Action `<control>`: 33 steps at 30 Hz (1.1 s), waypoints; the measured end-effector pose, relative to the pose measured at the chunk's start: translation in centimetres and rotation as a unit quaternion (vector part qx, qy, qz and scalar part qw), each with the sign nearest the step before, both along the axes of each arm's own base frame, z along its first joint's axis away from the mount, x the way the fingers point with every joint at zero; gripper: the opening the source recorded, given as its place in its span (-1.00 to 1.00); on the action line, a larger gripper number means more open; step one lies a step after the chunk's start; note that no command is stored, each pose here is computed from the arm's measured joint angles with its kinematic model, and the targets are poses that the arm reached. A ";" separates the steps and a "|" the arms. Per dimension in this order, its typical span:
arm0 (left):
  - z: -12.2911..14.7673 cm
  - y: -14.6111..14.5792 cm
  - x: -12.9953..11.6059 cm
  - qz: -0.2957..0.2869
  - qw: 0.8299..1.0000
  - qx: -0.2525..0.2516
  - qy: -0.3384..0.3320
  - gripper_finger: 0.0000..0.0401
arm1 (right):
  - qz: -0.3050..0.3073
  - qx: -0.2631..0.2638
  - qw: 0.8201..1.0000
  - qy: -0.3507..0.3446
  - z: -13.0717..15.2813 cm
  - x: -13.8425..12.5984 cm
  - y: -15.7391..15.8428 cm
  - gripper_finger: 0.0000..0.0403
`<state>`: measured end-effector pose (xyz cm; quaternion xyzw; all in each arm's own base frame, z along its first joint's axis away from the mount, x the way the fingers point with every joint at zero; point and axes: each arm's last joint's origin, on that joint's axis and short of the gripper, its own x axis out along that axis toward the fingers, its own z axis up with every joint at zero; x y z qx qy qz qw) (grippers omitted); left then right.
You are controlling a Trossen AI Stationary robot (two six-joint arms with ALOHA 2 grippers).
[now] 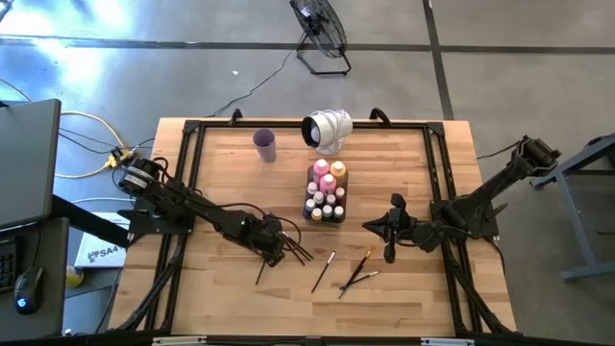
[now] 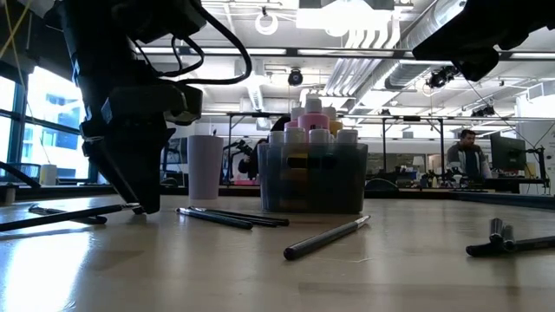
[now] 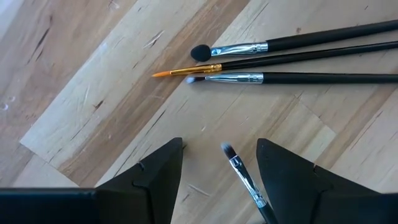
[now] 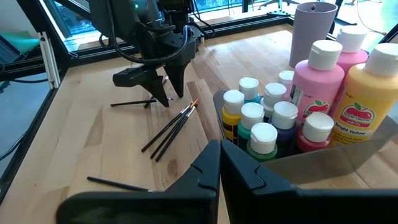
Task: Pick & Place Paint Supplies
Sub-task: Put the silver paint brush into the violet cup
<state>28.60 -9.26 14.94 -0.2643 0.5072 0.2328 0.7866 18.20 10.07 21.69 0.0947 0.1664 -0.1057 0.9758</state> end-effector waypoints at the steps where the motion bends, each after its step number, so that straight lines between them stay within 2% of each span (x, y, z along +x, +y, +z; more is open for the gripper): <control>1: 0.0 0.0 0.0 0.001 1.000 0.000 0.000 0.01 | 0.000 0.000 1.000 0.000 0.0 0.0 0.0 -0.99; 16: 0.0 0.0 0.0 0.013 1.000 -0.004 -0.001 -0.04 | 0.000 0.000 1.000 0.000 0.0 0.0 0.0 -0.99; 33: -0.1 0.1 -0.2 0.010 1.000 0.004 0.012 -0.88 | 0.000 0.000 1.000 0.000 0.0 0.0 0.0 -0.99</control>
